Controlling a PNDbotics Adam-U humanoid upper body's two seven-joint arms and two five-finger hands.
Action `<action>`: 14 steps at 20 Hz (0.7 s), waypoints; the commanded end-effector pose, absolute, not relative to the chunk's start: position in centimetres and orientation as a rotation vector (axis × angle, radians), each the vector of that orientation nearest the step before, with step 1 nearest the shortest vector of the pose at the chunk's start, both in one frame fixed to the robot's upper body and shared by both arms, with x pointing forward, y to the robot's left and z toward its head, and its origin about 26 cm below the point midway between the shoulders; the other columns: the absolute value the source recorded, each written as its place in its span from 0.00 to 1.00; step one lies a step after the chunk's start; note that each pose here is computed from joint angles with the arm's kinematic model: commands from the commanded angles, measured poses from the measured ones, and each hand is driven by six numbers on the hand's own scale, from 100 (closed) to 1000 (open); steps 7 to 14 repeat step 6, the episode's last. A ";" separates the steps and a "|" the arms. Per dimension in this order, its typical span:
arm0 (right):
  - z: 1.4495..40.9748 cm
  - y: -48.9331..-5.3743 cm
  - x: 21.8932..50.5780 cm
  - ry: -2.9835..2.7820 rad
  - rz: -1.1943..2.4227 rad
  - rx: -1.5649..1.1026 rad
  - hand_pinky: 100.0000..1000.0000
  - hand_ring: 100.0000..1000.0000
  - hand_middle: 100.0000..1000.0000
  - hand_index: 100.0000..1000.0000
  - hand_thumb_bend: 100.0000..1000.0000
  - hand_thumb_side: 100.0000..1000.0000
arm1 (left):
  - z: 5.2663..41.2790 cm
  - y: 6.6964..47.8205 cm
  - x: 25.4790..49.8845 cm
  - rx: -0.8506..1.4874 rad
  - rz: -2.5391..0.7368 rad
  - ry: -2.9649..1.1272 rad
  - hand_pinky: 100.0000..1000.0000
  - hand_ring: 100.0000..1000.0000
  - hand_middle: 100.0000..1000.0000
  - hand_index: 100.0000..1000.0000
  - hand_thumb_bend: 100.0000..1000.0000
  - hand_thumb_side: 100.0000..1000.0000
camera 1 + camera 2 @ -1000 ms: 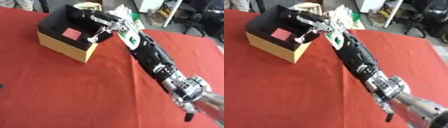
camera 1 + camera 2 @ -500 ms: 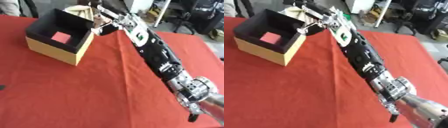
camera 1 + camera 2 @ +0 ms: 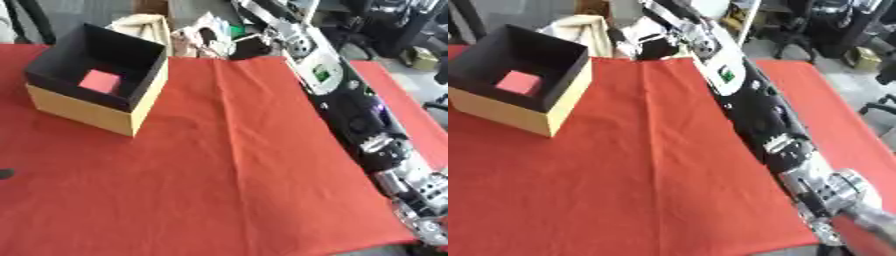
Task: Pick up objects on the table and place them in the box.
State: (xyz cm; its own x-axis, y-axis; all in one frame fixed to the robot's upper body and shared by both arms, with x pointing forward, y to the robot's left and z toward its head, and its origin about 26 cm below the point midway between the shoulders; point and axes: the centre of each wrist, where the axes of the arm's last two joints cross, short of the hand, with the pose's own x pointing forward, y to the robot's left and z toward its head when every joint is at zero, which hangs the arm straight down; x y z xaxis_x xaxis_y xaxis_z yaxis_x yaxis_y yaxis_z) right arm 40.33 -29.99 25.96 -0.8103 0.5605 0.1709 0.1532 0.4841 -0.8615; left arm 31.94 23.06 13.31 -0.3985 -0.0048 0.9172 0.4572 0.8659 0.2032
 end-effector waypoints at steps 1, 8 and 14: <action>28.0 -31.1 38.4 -2.348 1.257 -0.624 0.92 1.00 0.99 1.00 0.00 0.00 | 13.9 23.9 31.9 -0.286 -0.513 -1.952 0.78 1.00 0.91 0.90 0.00 0.36; 27.3 -32.8 35.9 -2.355 1.185 -0.597 0.90 1.00 0.98 1.00 0.00 0.00 | 13.9 24.5 31.8 -0.249 -0.484 -1.964 0.78 1.00 0.90 0.90 0.00 0.35; 27.3 -32.8 35.9 -2.355 1.185 -0.597 0.90 1.00 0.98 1.00 0.00 0.00 | 13.9 24.5 31.8 -0.249 -0.484 -1.964 0.78 1.00 0.90 0.90 0.00 0.35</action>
